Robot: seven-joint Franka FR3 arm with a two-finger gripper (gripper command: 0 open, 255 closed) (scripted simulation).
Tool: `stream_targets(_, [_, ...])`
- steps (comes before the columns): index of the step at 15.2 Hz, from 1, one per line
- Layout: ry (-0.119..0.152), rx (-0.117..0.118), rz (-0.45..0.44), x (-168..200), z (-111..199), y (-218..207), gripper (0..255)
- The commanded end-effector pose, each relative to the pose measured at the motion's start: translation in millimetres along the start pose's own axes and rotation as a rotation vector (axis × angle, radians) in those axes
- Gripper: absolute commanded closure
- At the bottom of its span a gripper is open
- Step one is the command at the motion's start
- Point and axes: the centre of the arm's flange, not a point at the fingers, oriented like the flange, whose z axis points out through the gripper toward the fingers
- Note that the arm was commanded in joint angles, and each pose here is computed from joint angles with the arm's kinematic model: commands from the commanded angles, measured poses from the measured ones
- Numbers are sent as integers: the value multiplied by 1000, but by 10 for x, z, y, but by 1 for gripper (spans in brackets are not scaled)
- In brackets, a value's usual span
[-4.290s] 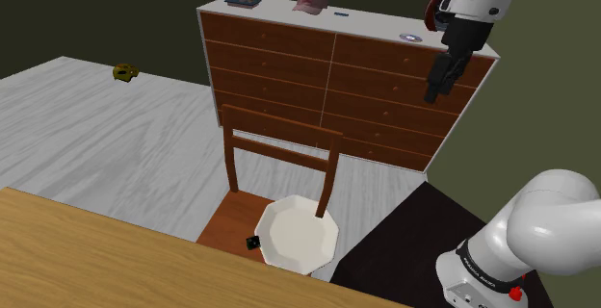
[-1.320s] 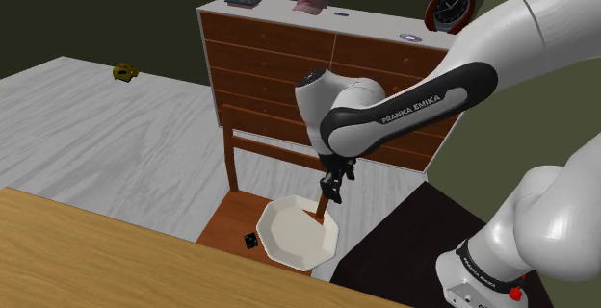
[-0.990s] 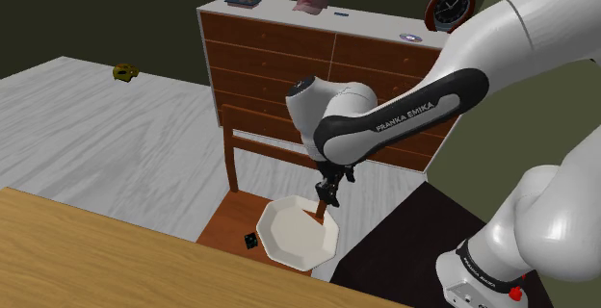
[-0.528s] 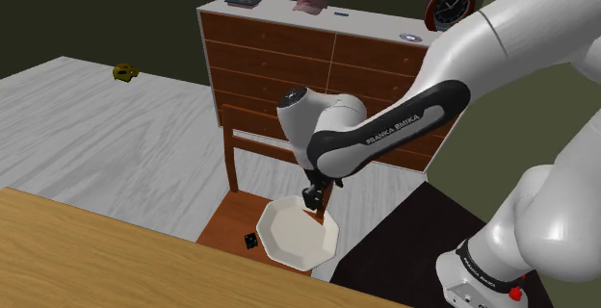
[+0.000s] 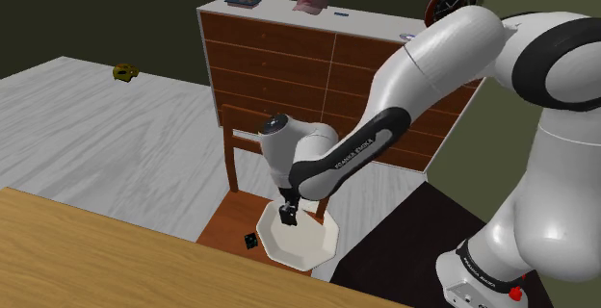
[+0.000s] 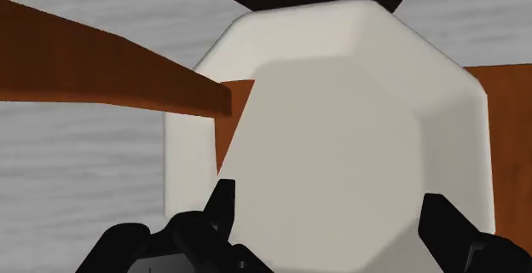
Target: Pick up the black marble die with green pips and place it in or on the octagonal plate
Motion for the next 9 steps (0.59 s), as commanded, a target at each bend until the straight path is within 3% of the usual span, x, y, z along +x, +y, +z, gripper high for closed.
stream_targets(1, [38,7,-60,152,100,-115,0])
stream_targets(9, [180,31,-240,773,441,-612,0])
